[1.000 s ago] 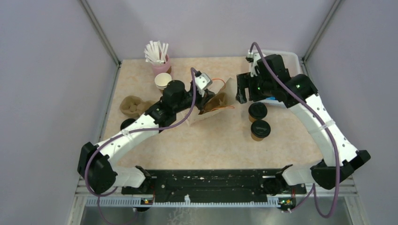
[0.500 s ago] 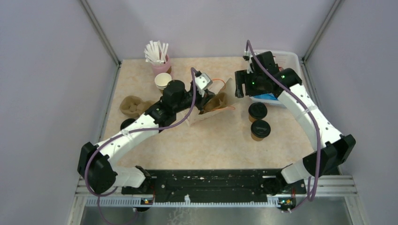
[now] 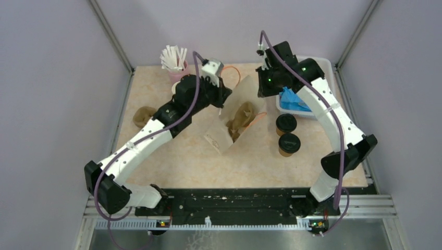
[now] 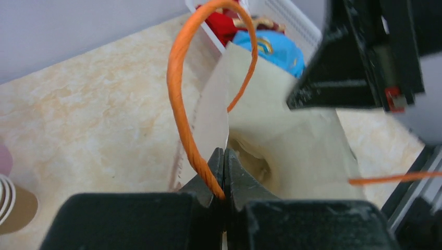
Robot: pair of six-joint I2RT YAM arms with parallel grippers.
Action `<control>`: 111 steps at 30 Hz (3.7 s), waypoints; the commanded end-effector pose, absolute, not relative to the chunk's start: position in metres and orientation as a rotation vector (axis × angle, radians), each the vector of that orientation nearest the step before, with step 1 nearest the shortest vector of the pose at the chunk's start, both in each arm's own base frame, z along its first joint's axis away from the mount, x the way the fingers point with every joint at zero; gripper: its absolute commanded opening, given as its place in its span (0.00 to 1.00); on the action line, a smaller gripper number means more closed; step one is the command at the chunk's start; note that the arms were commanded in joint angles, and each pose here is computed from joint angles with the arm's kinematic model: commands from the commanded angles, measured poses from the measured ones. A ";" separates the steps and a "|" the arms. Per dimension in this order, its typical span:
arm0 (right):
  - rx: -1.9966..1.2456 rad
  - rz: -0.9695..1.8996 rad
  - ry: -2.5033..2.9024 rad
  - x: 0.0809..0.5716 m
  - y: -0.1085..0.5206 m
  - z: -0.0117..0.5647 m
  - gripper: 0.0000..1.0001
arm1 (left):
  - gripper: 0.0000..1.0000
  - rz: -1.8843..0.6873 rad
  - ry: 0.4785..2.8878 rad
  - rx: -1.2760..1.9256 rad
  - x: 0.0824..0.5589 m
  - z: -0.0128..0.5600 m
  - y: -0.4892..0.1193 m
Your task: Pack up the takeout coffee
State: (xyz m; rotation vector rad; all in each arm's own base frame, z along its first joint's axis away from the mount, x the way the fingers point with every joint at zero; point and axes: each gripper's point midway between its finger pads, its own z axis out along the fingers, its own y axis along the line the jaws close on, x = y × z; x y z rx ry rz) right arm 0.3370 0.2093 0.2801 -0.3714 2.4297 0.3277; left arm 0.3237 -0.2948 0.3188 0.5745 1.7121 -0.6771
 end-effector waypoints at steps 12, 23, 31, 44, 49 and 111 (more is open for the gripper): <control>-0.367 0.278 2.569 0.309 0.211 0.289 0.49 | 0.57 -0.698 2.097 0.189 0.318 0.293 -0.270; -0.558 0.549 2.380 0.307 0.246 0.314 0.76 | 0.90 -0.626 2.257 0.038 0.270 0.314 -0.225; -0.700 0.632 2.331 0.309 0.285 0.289 0.68 | 0.87 -0.537 2.272 0.161 0.281 0.286 -0.225; -0.534 0.614 2.219 0.294 0.276 0.386 0.00 | 0.00 -0.614 2.070 0.289 0.290 0.393 -0.237; -0.463 0.734 2.272 0.278 0.283 0.392 0.00 | 0.00 -0.661 2.028 0.251 0.288 0.432 -0.236; 0.358 1.253 2.320 0.235 0.294 0.370 0.91 | 0.00 -0.896 1.868 0.244 0.322 0.369 -0.231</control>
